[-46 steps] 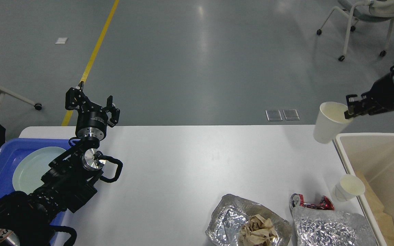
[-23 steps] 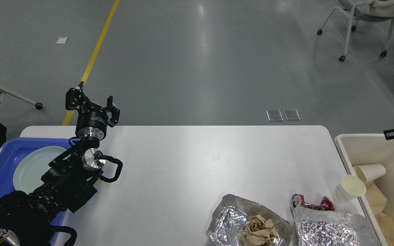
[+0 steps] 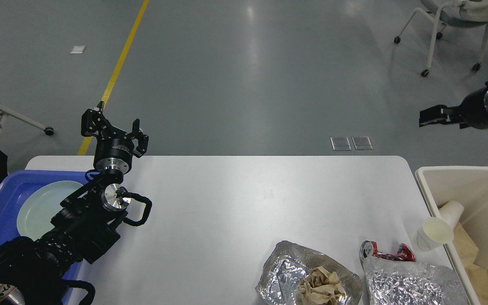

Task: Tidy desktop
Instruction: 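Lower the right gripper to the small cup beside the bin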

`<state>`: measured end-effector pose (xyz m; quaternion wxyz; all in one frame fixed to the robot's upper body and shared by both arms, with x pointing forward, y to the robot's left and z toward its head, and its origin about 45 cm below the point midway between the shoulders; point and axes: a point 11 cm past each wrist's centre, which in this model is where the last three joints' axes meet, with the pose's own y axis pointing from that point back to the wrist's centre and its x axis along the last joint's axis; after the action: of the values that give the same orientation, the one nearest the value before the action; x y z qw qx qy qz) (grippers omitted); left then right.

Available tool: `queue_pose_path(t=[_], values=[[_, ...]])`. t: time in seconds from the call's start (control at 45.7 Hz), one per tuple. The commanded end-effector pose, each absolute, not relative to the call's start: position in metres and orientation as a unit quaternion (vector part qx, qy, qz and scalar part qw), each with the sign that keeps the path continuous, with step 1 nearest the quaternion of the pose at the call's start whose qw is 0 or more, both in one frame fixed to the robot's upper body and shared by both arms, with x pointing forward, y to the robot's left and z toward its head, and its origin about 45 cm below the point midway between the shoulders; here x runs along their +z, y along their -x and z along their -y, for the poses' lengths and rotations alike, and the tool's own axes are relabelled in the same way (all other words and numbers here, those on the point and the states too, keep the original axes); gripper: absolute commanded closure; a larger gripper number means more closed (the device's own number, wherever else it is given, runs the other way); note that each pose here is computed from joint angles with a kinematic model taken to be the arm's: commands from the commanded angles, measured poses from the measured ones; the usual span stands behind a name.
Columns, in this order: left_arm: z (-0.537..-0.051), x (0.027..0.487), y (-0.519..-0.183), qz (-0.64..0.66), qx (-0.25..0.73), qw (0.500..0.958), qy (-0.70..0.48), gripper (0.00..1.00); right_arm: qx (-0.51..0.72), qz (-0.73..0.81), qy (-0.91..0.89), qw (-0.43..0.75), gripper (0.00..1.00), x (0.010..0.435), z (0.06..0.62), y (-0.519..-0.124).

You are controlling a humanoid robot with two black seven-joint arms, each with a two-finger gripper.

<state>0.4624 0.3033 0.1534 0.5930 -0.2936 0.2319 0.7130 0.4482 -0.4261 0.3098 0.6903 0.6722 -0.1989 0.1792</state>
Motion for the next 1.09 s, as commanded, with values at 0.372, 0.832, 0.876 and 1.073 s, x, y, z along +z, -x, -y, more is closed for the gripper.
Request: queue_pose_path(t=[0.372, 0.832, 0.876, 1.073], values=[[-0.303, 0.153, -0.462, -0.232, 0.713, 0.593, 0.294, 0.00, 0.208, 0.107, -0.812, 0.535, 0.01, 0.500, 0.280, -0.389], [-0.303, 0.153, -0.462, -0.232, 0.713, 0.593, 0.294, 0.00, 0.123, 0.062, -0.806, 0.576, 0.02, 0.404, 0.307, -0.391], [-0.304, 0.153, -0.462, -0.232, 0.713, 0.592, 0.294, 0.00, 0.090, 0.049, -0.793, 0.601, 0.02, 0.369, 0.327, -0.387], [-0.303, 0.153, -0.462, -0.232, 0.713, 0.593, 0.294, 0.00, 0.016, 0.054, -0.750, 0.659, 0.02, 0.260, 0.378, -0.385]])
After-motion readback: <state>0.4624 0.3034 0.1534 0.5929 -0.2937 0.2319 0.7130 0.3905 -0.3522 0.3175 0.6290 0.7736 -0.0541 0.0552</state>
